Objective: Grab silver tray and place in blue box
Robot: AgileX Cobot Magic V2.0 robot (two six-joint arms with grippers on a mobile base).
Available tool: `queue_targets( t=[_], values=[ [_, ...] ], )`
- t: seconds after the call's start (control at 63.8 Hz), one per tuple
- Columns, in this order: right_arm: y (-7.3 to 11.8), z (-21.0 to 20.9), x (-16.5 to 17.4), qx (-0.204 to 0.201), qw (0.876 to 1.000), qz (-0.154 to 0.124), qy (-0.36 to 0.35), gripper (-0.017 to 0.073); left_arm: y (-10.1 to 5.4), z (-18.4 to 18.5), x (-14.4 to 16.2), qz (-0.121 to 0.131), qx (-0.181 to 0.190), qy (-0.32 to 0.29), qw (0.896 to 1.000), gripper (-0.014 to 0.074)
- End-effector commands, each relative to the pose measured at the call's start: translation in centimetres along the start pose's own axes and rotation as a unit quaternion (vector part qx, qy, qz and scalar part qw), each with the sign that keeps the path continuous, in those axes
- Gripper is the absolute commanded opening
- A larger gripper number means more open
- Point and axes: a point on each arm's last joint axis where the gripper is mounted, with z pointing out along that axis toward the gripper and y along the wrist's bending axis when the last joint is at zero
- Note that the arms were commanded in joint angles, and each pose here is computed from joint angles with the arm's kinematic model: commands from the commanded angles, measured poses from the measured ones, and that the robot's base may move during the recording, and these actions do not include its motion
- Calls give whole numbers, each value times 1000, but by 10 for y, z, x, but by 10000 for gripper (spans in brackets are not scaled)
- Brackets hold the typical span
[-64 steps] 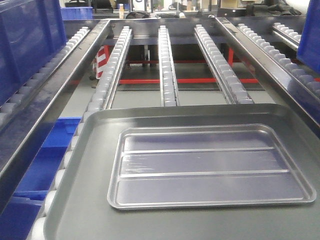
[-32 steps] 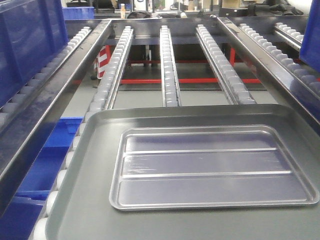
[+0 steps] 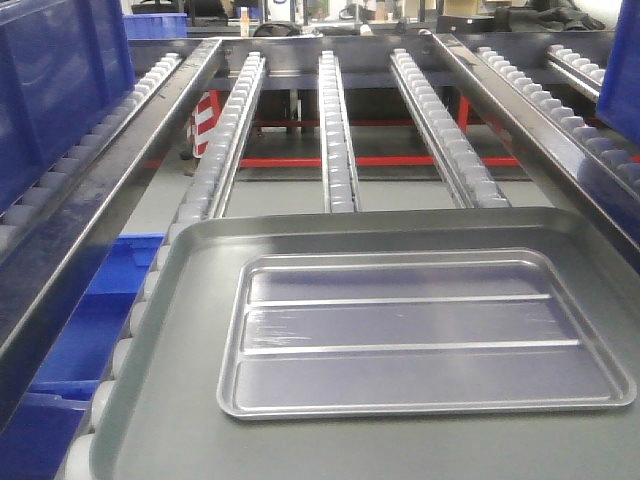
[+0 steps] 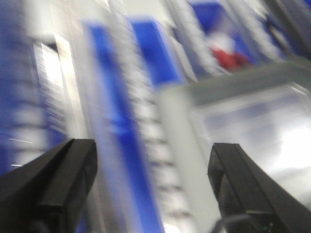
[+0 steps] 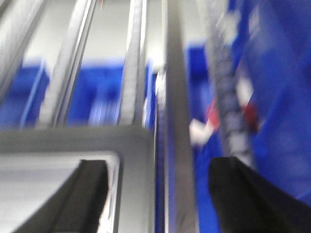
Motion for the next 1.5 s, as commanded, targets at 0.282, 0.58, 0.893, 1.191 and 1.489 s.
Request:
queue_targets(
  t=[0.282,0.58,0.893,1.191,1.489],
  values=[
    [39,48,-14,-89,992,-54,72,592,-78,76,-27,-36,163,36,985,395],
    [51,78,-16,-88,973,-44,211,592,-88,118,-39,-48,133,131,981,371],
    [52,122,-22,-36,960,-45,273,592,-81,161,-37,-55,-21,230,971,358],
    [53,157,-4,-24,948,-47,314,592,-94,197,-26,-75,-62,257,962,358],
    [54,176,5,-21,947,-42,317,453,-93,212,-19,-94,-69,257,959,358]
  ],
)
